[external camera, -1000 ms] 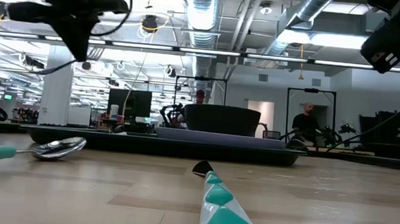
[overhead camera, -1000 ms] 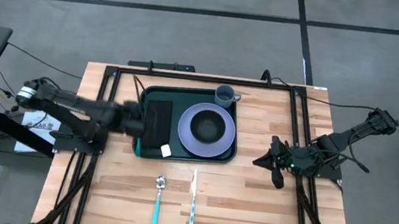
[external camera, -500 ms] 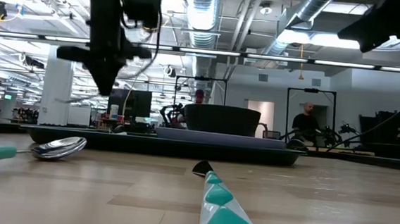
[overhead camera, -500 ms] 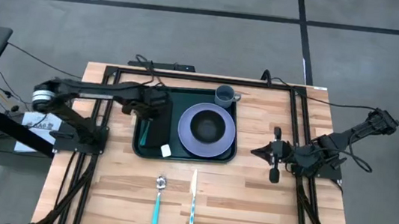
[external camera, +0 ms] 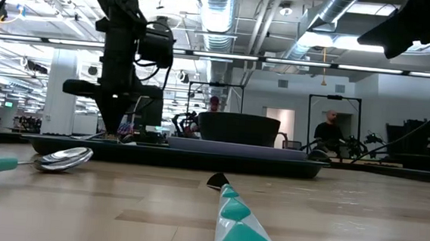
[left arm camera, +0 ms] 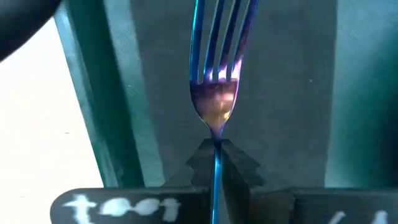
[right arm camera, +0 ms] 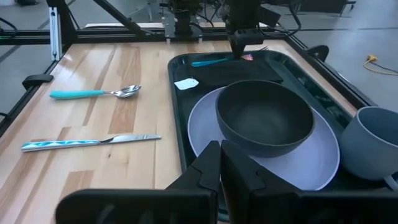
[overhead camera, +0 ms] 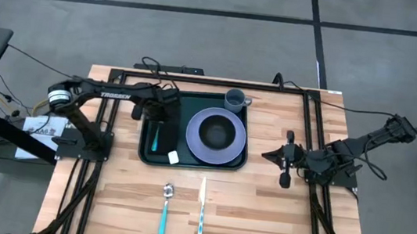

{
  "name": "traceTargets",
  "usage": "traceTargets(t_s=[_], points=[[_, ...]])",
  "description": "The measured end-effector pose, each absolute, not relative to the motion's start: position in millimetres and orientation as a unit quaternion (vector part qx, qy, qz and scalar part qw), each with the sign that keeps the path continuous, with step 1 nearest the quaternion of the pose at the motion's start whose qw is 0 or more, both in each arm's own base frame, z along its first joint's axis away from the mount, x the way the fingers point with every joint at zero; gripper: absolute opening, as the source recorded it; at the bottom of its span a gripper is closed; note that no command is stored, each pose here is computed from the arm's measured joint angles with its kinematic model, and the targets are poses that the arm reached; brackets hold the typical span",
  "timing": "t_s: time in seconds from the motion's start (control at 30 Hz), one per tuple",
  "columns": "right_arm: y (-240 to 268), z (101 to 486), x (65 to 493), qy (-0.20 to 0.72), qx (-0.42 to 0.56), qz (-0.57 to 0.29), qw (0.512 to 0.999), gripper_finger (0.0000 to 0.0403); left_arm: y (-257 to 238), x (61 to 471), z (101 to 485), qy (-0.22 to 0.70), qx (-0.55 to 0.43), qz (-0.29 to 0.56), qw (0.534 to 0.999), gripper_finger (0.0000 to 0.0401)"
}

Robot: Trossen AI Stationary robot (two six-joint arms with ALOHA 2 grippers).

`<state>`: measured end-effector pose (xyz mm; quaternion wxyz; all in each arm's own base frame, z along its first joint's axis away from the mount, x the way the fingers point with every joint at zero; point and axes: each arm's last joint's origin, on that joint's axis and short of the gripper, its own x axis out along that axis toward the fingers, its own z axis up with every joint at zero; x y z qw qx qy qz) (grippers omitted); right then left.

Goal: Set up tray
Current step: Put the blue fork on top of the black napkin on the black serving tray

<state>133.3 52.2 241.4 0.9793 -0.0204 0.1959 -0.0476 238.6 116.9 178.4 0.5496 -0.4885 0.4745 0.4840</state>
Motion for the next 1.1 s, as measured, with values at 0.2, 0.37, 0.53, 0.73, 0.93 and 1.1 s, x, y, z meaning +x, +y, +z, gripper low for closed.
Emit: traceTargets(t_s=[0.2, 0.37, 0.53, 0.73, 0.93, 1.1], points=[[51, 241, 134, 0.196, -0.020, -0.050, 0.979, 0.0005, 123, 226, 176, 0.449, -0.517, 0.484, 0.545, 0.0000], [51, 241, 134, 0.196, -0.019, -0.049, 0.979, 0.0005, 125, 220, 167, 0.441, -0.535, 0.475, 0.542, 0.0000], [51, 242, 134, 0.196, -0.011, -0.051, 0.979, 0.0005, 126, 218, 160, 0.433, -0.531, 0.483, 0.545, 0.0000], [51, 241, 134, 0.196, -0.011, -0.051, 0.979, 0.0005, 126, 218, 160, 0.433, -0.521, 0.488, 0.551, 0.0000], [51, 241, 134, 0.196, -0.011, -0.051, 0.979, 0.0005, 127, 217, 160, 0.435, -0.516, 0.488, 0.554, 0.0010], [51, 241, 134, 0.196, -0.011, -0.051, 0.979, 0.0005, 126, 217, 160, 0.436, -0.516, 0.490, 0.551, 0.0037]])
